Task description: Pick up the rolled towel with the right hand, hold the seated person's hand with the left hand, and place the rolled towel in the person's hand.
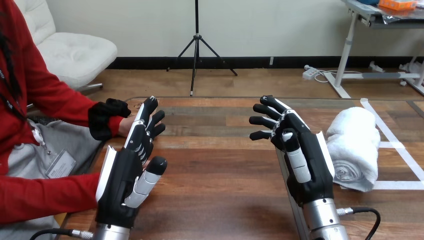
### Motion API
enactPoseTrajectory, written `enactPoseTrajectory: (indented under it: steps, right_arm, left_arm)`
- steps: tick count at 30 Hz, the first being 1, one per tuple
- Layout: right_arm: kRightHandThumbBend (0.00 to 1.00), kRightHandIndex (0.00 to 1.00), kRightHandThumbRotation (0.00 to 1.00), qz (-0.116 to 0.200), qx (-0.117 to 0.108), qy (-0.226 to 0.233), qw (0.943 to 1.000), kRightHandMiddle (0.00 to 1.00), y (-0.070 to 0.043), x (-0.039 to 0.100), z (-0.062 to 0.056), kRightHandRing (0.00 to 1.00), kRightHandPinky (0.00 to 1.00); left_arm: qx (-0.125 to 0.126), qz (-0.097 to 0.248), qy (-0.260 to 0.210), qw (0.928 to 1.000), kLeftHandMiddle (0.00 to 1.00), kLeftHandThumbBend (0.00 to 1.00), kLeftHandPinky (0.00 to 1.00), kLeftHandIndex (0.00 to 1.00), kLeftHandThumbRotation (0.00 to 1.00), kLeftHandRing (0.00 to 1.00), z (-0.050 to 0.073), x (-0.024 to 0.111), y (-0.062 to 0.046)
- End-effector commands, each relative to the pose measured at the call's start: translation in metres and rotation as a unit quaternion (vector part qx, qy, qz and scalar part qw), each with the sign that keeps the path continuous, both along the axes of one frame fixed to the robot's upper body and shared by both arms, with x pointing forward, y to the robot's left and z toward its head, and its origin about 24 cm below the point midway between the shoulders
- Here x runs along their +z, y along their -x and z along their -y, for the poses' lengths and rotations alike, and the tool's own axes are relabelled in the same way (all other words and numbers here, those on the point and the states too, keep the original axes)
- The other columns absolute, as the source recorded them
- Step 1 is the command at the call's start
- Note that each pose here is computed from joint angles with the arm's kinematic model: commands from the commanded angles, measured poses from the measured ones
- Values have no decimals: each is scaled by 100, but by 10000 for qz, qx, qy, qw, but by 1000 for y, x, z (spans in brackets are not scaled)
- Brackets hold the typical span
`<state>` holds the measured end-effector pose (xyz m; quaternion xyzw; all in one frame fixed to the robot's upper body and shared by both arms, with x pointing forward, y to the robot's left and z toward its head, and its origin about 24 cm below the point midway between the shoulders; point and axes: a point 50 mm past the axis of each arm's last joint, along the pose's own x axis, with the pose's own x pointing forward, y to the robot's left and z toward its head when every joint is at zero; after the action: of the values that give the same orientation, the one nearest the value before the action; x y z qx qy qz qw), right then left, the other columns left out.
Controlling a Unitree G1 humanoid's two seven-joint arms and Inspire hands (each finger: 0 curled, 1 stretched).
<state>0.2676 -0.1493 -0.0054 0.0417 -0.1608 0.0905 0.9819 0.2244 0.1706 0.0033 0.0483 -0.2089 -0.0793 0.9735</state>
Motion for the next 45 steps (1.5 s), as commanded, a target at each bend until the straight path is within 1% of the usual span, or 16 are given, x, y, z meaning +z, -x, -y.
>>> enactPoseTrajectory:
  steps: [1,16,17,19,21,23,45]
  right_arm:
    - [100,80,84,407,52,4,9992,79,-17,20,-4,73,58]
    - [100,80,84,407,52,4,9992,79,-17,20,-4,73,58]
    - [100,80,84,304,47,15,9995,79,-14,16,-3,73,58]
    - [100,81,84,250,76,42,9997,80,-9,11,-3,74,60]
    - [100,81,84,328,97,-10,9994,80,-10,13,-3,75,61]
    - [100,81,83,357,100,-36,9993,80,-10,14,-3,74,61]
    - [100,81,83,355,128,-29,9993,80,-10,14,-4,75,61]
  left_arm:
    - [-10,434,40,9990,98,100,90,97,90,94,1,17,-15]
    - [-10,434,40,9990,98,100,90,97,90,94,1,17,-15]
    - [-14,358,21,9994,98,100,90,97,90,94,1,14,-13]
    - [-67,313,-5,9995,98,100,90,98,90,94,2,12,-10]
    - [-146,407,18,9991,98,100,90,98,90,94,6,16,-10]
    - [-167,444,30,9989,98,100,90,97,89,94,7,17,-10]
    - [-152,441,26,9989,98,100,89,97,88,94,6,17,-10]
